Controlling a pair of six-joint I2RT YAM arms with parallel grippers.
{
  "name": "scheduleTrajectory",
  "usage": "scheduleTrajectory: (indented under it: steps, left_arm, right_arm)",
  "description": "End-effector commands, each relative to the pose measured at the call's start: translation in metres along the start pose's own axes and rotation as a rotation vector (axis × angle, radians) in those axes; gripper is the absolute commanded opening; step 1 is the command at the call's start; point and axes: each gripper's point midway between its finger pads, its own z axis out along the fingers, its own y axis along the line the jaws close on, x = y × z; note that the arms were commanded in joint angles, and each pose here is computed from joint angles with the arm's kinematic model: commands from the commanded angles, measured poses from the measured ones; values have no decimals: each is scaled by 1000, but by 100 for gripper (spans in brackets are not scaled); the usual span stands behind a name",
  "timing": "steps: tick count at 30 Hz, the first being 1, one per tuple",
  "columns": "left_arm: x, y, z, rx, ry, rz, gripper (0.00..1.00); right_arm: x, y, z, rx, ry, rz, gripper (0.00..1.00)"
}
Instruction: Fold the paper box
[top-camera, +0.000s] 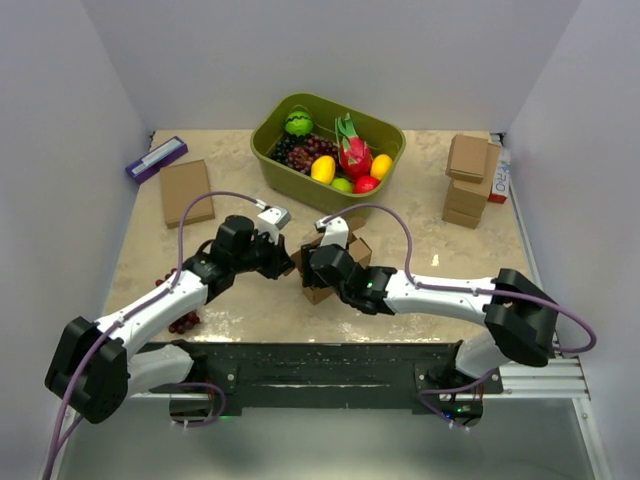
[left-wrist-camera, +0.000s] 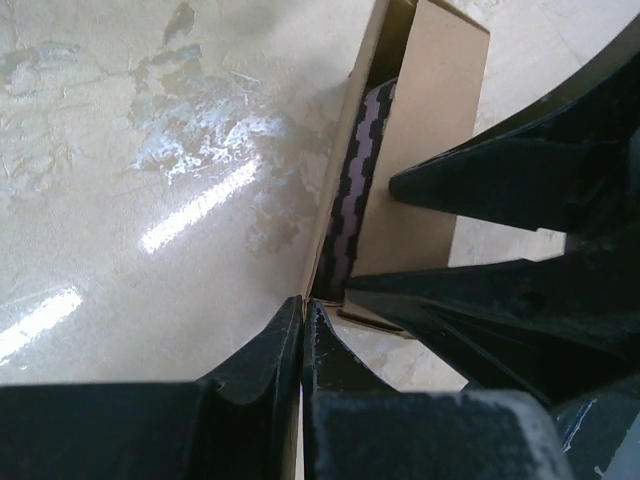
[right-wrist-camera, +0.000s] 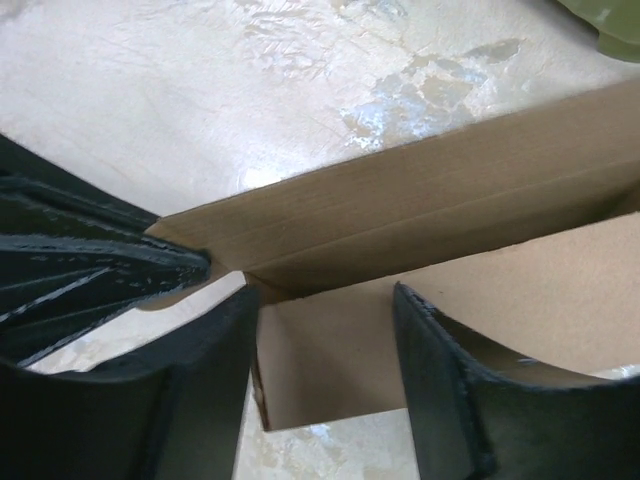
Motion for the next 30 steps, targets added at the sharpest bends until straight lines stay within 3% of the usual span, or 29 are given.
scheduleTrajectory:
  steps: [1,5,12,21,30]
  left_arm:
    - [-8,-2,0,-8,-4,-2,0]
    - [-10,-4,0,0,-5,13,0]
    - [-12,-4,0,3,-5,24,0]
    - [-15,-8,1,33,9,63,0]
    - [-5,-27,0,170,50,155,0]
  right_arm:
    - [-7,-12,-15,34,5,-1,73]
    - [-28,-18,-36,43,-27,1,90]
    - [-18,-48,-58,112,3,22,93]
    - [15,-45,-61,46,78,136,90]
    - [5,-32,-45,-6,-20,220,78]
